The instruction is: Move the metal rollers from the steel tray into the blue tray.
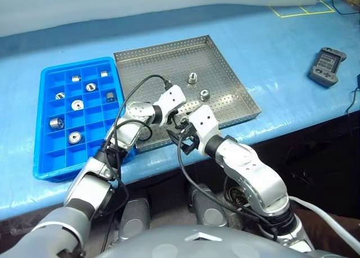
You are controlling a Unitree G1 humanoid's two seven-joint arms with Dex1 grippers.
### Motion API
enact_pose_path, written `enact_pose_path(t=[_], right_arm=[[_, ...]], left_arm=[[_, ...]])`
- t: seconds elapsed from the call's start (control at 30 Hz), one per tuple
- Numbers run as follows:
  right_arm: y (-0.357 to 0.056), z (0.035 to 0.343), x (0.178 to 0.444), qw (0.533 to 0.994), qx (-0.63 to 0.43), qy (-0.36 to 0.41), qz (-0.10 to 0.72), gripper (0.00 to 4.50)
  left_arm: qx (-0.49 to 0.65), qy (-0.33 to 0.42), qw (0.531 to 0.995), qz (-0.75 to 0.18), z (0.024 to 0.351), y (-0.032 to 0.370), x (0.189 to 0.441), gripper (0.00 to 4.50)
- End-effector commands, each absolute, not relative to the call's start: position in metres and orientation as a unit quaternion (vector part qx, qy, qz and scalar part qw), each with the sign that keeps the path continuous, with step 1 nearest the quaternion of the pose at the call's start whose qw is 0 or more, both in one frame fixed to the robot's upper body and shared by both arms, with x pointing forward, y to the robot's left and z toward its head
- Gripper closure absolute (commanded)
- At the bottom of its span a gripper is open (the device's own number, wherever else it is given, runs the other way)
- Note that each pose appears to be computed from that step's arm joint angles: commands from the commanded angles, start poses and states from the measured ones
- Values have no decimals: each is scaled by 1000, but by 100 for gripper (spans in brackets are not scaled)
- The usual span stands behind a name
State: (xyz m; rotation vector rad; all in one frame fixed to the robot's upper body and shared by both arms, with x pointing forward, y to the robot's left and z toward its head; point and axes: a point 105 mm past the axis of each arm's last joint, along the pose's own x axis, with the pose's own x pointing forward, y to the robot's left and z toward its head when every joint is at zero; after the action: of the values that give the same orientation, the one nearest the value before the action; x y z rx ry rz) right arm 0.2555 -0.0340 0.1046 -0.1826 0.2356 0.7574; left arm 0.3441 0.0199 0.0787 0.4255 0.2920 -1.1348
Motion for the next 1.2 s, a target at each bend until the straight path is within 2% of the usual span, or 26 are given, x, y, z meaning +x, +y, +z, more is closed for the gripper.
enact_pose_path(t=[0.03, 0.13, 0.2, 0.27, 0.43, 0.47, 0.53, 0.67, 0.77, 0.87, 1.0, 1.2], right_arm=[[-34, 117, 252, 920, -89, 91, 371, 0], [-36, 117, 253, 923, -87, 89, 364, 0], [-36, 117, 253, 924, -86, 89, 362, 0], [-36, 117, 253, 924, -86, 89, 361, 0], [-35, 118, 255, 926, -86, 87, 357, 0], [-35, 117, 255, 926, -86, 88, 357, 0], [-34, 117, 256, 926, -86, 88, 358, 0], [-30, 117, 257, 923, -84, 88, 365, 0], [-27, 118, 260, 922, -83, 86, 368, 0], [-21, 121, 262, 919, -79, 81, 377, 0], [-12, 123, 264, 912, -80, 73, 395, 0], [2, 125, 273, 910, -75, 59, 405, 0]], left_arm=[[235, 120, 793, -549, 85, 11, 344, 1], [252, 135, 793, -539, 79, 13, 348, 1], [261, 146, 795, -528, 76, 16, 351, 37], [269, 155, 794, -523, 73, 18, 352, 87], [271, 163, 788, -527, 72, 21, 350, 253], [266, 160, 792, -526, 74, 21, 350, 272], [249, 149, 806, -515, 81, 21, 354, 273], [185, 125, 870, -440, 102, 37, 371, 274], [131, 89, 926, -342, 123, 63, 385, 274], [108, 52, 967, -223, 140, 102, 389, 274], [93, 16, 992, -79, 153, 155, 371, 274], [95, 10, 993, 76, 147, 211, 323, 274]])
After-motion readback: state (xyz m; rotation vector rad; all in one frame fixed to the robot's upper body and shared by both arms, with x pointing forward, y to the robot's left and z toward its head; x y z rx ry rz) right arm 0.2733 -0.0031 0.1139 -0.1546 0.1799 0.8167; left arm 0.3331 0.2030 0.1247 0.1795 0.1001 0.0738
